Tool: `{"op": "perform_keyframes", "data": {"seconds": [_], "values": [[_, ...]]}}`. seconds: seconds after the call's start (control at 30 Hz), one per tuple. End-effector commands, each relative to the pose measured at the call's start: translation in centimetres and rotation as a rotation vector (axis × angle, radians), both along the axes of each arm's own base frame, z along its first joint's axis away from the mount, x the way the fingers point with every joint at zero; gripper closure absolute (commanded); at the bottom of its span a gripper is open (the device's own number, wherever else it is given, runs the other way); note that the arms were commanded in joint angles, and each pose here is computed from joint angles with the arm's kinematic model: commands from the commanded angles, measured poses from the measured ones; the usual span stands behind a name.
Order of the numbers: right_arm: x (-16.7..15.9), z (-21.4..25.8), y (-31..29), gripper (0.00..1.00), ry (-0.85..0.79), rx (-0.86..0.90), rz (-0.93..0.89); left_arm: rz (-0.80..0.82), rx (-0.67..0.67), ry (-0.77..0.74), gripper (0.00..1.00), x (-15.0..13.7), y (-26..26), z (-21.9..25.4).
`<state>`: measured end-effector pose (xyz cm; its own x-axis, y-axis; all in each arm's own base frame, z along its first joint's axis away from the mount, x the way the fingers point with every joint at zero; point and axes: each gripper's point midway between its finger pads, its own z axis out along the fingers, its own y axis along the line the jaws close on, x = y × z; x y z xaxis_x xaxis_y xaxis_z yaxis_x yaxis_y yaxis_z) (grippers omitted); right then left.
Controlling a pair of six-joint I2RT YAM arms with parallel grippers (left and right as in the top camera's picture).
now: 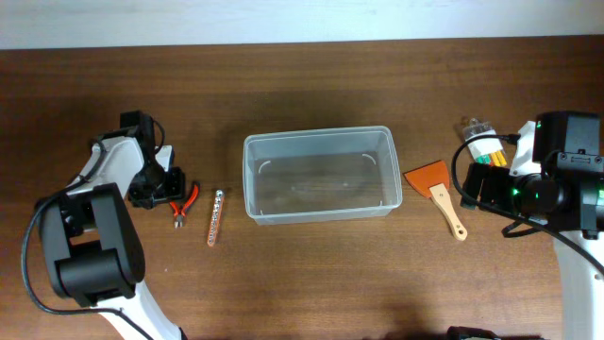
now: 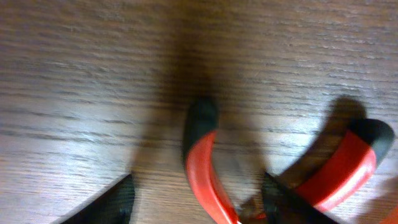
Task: Pack container
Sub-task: 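Grasp the red-handled pliers with the left gripper, then carry the pliers into the clear box and open the left gripper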
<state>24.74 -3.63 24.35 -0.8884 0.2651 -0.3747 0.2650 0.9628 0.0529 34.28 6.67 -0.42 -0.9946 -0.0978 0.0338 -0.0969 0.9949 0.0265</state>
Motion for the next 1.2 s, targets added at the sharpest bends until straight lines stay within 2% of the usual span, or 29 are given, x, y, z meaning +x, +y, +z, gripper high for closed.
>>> {"op": "perform_keyframes", "data": {"seconds": [0.0, 0.1, 0.17, 0.2, 0.27, 0.47, 0.67, 0.83, 0.97, 1.17], "values": [[0.1, 0.6, -0.3, 0.01, -0.017, -0.013, -0.012, 0.011, 0.001, 0.096, 0.50, -2.8, -0.1, -2.2], [0.1, 0.6, -0.3, 0.01, -0.017, -0.013, -0.012, 0.011, -0.003, 0.100, 0.64, -2.8, -0.2, -2.2], [0.1, 0.6, -0.3, 0.01, -0.017, -0.013, -0.012, 0.011, -0.004, 0.102, 0.69, -2.9, -0.2, -2.2], [0.1, 0.6, -0.3, 0.01, -0.017, -0.013, -0.013, 0.011, -0.004, 0.102, 0.76, -2.9, -0.2, -2.2], [0.1, 0.6, -0.3, 0.01, -0.017, -0.013, -0.012, 0.012, -0.008, 0.104, 0.79, -3.0, -0.2, -2.2], [0.1, 0.6, -0.3, 0.01, -0.017, -0.013, -0.012, 0.015, -0.037, 0.102, 0.98, -2.9, -0.8, -2.2], [0.1, 0.6, -0.3, 0.01, -0.017, -0.013, -0.012, 0.034, -0.048, 0.082, 0.98, -2.1, -0.9, -1.4], [0.1, 0.6, -0.3, 0.01, -0.017, -0.013, -0.012, 0.032, -0.031, -0.023, 0.98, 0.7, -0.4, 2.5], [0.1, 0.6, -0.3, 0.01, -0.018, -0.013, -0.012, 0.020, -0.051, -0.215, 0.98, 4.3, -0.8, 9.7], [0.3, 0.7, -0.4, 0.01, -0.027, -0.016, -0.013, -0.111, -0.029, -0.466, 0.98, 6.6, -4.7, 21.2]]}}
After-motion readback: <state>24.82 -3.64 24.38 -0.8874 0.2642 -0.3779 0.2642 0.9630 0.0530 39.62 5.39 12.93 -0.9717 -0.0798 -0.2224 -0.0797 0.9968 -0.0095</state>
